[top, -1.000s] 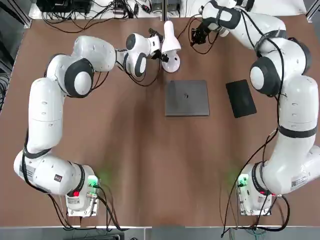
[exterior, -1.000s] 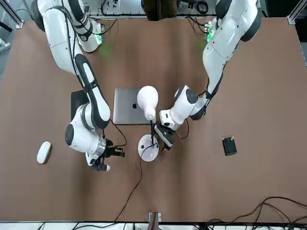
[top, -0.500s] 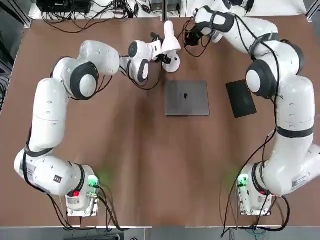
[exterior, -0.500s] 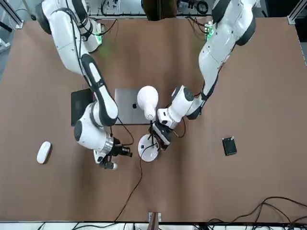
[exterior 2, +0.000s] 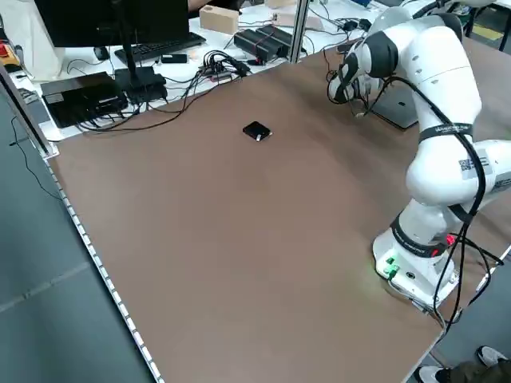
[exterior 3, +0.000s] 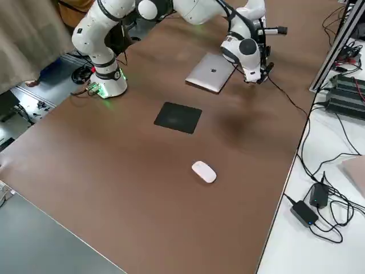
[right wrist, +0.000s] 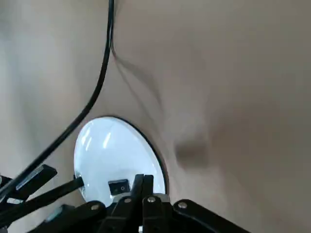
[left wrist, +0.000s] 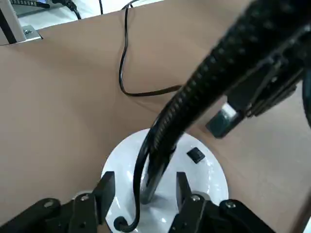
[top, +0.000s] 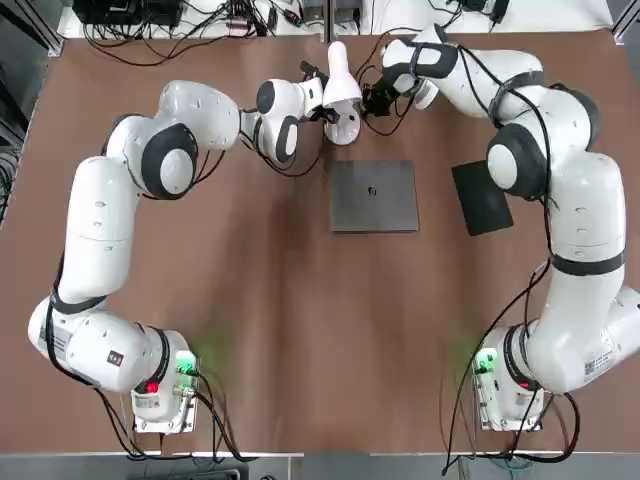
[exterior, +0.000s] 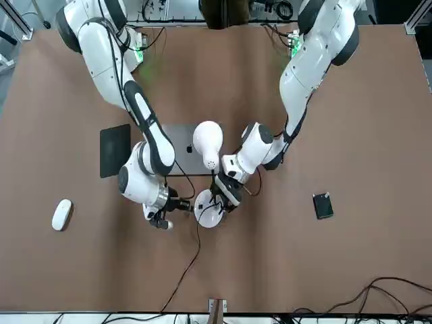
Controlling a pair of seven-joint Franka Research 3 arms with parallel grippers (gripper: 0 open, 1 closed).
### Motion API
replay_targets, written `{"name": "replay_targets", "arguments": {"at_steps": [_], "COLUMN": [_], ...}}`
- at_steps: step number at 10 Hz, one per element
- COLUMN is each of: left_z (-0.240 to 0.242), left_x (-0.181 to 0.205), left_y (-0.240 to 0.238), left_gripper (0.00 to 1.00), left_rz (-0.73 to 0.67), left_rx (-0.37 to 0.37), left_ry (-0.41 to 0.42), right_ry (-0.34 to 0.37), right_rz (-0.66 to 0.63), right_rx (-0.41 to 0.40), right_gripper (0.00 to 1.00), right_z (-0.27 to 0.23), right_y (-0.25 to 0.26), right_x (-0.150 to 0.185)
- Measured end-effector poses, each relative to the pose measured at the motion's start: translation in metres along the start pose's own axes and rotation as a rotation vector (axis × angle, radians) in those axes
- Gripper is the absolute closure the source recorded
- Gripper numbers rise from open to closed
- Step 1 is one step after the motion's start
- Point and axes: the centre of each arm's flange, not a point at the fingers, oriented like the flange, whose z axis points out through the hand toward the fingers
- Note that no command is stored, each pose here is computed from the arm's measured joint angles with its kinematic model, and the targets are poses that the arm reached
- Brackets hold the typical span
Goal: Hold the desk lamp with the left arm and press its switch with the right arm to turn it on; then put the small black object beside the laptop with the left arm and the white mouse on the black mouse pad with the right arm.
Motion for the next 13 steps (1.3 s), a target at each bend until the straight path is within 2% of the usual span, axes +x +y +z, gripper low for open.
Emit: {"name": "replay_targets", "arguments": {"at_steps": [1,2,4,6,9,13], "left_z": [0.0,0.0,0.0,0.0,0.0,0.0], "left_x": [0.0,0.0,0.0,0.0,0.0,0.0], "left_y": [0.0,0.0,0.002,0.002,0.003,0.003], "left_gripper": [0.46,0.58,0.63,0.73,0.8,0.8], "left_rz": [0.0,0.002,0.01,0.012,0.014,0.014], "left_rx": [0.0,0.0,-0.001,-0.002,-0.003,-0.003], "left_ry": [0.001,0.003,0.003,0.003,0.002,0.002], "right_ry": [-0.006,-0.011,-0.015,0.002,0.024,0.018], "right_rz": [0.0,0.001,-0.006,-0.01,-0.016,-0.027], "right_rx": [-0.003,-0.004,0.006,0.011,0.012,0.006], "right_gripper": [0.99,0.99,0.99,0.99,0.99,0.99], "right_z": [0.005,0.009,0.009,0.005,0.006,0.014], "right_y": [0.0,-0.001,-0.009,-0.012,-0.016,-0.02], "right_x": [-0.006,-0.01,-0.015,-0.014,-0.015,-0.025]}}
